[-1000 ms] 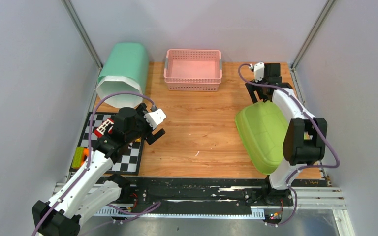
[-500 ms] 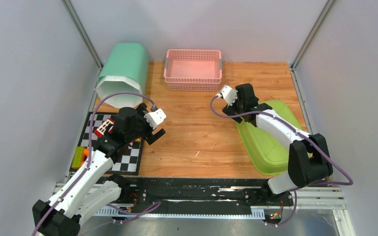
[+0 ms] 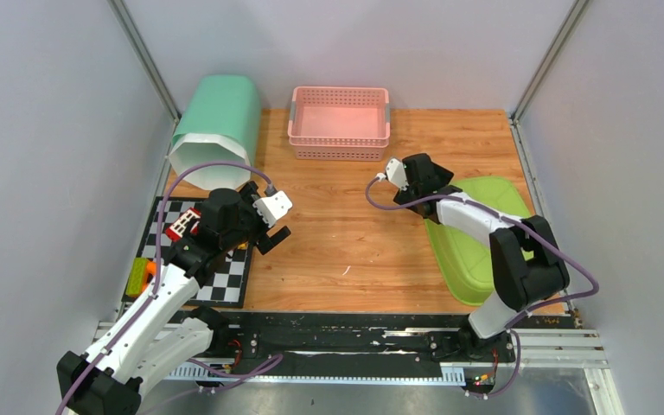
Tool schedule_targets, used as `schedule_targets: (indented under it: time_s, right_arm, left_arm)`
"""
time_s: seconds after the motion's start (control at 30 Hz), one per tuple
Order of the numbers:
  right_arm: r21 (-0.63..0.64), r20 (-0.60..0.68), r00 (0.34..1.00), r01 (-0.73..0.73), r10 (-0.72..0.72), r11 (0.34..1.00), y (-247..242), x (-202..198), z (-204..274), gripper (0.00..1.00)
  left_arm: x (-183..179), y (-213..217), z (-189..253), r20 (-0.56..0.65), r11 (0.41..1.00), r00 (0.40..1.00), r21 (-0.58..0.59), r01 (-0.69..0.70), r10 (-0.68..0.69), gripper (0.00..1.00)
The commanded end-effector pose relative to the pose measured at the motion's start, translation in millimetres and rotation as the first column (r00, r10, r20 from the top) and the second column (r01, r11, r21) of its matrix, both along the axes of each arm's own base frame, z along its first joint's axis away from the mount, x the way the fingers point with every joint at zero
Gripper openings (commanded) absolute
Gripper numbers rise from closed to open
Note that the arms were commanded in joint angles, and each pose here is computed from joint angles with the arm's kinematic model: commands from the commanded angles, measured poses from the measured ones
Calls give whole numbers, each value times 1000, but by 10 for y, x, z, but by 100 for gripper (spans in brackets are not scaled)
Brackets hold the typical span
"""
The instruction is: Turn the large container upside down
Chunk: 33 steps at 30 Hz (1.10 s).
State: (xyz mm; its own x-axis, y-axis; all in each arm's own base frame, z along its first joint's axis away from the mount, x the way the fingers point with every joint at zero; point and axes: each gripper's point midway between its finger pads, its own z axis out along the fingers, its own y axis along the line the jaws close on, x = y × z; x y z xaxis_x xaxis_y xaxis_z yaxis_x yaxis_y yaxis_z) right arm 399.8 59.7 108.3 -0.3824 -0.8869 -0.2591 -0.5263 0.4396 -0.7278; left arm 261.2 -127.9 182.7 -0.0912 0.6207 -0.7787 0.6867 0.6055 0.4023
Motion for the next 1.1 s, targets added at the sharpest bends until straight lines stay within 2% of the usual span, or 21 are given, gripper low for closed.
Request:
schedule_targets:
  time_s: [0.0, 0.37, 1.07]
  right_arm:
    - [-95, 31, 998, 49, -46, 994, -93, 74, 44, 94]
    - [-120, 87, 987, 145, -135, 982, -217, 348, 141, 95]
    - [-161, 77, 957, 288, -279, 944, -717, 554, 148, 95]
  left_arm:
    - [0, -33, 15, 18, 1000, 1000, -6, 17, -17, 100]
    - [-2, -32, 3, 16, 1000, 1000, -5, 18, -18, 100]
    - [-3, -37, 5, 16, 1000, 1000, -6, 20, -20, 100]
